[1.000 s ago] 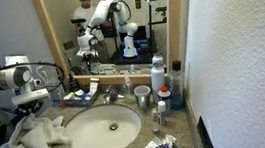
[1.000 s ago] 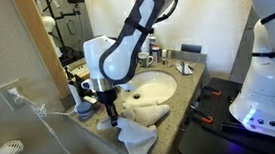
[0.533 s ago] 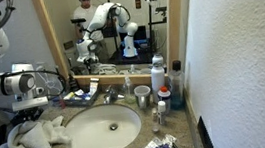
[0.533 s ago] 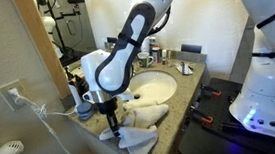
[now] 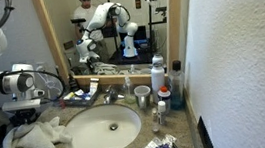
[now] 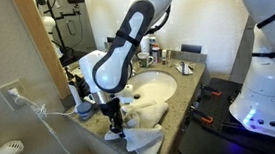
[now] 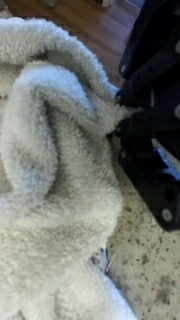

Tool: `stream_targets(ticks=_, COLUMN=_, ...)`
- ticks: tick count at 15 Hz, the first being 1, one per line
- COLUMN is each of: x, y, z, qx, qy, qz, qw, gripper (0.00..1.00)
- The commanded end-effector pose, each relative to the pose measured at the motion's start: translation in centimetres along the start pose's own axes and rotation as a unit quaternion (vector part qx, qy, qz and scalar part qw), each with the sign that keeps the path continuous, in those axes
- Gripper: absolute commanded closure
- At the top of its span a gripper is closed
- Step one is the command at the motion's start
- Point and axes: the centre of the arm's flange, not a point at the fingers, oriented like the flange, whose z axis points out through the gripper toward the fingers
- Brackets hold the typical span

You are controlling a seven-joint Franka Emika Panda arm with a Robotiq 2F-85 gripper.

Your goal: Use the towel to wipe the left side of the counter then hang it on the wall

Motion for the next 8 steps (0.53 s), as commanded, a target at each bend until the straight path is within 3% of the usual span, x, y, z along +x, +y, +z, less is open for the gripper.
stream_targets(ticks=1, x=-0.7, y=0.3, z=-1.1, qx=-0.070, qy=0.011, qz=0.040, qw=0.9967, gripper=0.97)
stream_targets(ticks=5, x=2.4, y=1.9, z=-1.1, qx=-0.152, qy=0.069, qz=0.015, qw=0.9859, gripper=0.97)
stream_targets(ticks=8, x=5.3, y=2.1, z=-0.6, qx=-0.166, qy=0.132, qz=-0.039, qw=0.9765, gripper=0.97)
